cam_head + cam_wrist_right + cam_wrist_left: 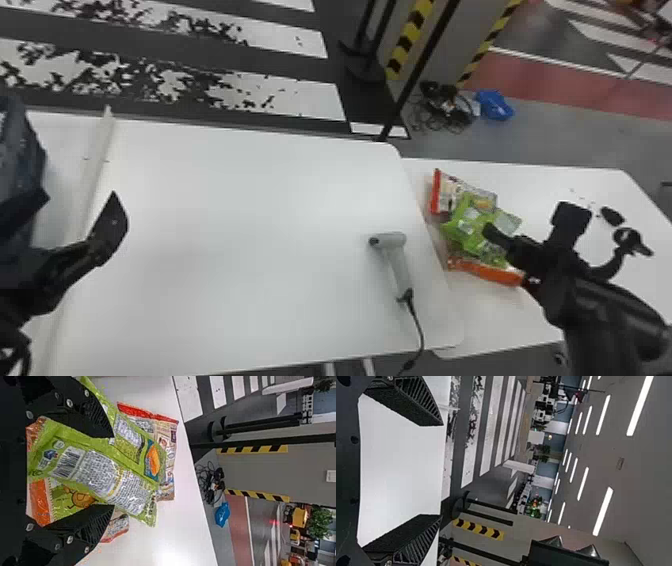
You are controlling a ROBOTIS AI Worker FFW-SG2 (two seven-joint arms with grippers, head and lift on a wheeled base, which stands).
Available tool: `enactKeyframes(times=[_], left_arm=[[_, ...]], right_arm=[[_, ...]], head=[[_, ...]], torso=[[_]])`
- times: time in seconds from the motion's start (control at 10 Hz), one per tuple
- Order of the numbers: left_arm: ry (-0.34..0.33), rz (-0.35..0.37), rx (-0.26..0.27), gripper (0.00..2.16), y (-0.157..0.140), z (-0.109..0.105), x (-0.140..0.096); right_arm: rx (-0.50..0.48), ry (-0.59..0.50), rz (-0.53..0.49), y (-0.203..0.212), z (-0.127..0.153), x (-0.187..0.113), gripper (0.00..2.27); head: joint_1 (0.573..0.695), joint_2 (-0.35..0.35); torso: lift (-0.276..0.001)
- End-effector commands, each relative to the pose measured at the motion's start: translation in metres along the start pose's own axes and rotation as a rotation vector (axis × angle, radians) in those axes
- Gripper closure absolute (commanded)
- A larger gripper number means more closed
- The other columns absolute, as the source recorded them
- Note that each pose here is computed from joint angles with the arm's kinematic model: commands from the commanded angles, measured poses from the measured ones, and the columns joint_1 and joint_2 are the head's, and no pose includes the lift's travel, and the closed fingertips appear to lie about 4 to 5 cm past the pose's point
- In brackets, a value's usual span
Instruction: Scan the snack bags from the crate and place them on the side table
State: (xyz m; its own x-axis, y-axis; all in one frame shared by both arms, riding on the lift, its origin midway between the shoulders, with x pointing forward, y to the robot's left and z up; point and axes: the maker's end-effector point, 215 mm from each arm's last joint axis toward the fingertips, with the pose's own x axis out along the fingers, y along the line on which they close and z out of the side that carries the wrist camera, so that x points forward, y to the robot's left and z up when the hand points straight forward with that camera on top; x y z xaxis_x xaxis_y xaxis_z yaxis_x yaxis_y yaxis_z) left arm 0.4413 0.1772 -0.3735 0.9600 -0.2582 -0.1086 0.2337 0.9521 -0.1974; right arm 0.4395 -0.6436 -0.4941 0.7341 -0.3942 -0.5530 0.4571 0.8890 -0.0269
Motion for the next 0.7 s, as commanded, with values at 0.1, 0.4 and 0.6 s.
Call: enactKeyframes(times=[0.1, 0.4, 0.6], left_arm=[[0.029, 0.004, 0.004, 0.04, -0.004, -0.008, -0.002], [0.049, -0.002, 0.026, 0.04, -0.014, -0.016, -0.002], [-0.012, 0.000, 0.100, 0.04, -0.023, 0.003, -0.010]], right_arm=[[-0.046, -0.235, 0.031, 0.022, 0.045, -0.045, 0.04], [-0.085, -0.543, 0.199, 0.127, 0.083, -0.141, 0.04], [-0.072, -0.562, 0.313, 0.193, 0.066, -0.171, 0.04]], head=[[0.695, -0.350], [0.695, -0.350], [0.695, -0.350]], torso=[[-0.050], [-0.050], [-0.050]])
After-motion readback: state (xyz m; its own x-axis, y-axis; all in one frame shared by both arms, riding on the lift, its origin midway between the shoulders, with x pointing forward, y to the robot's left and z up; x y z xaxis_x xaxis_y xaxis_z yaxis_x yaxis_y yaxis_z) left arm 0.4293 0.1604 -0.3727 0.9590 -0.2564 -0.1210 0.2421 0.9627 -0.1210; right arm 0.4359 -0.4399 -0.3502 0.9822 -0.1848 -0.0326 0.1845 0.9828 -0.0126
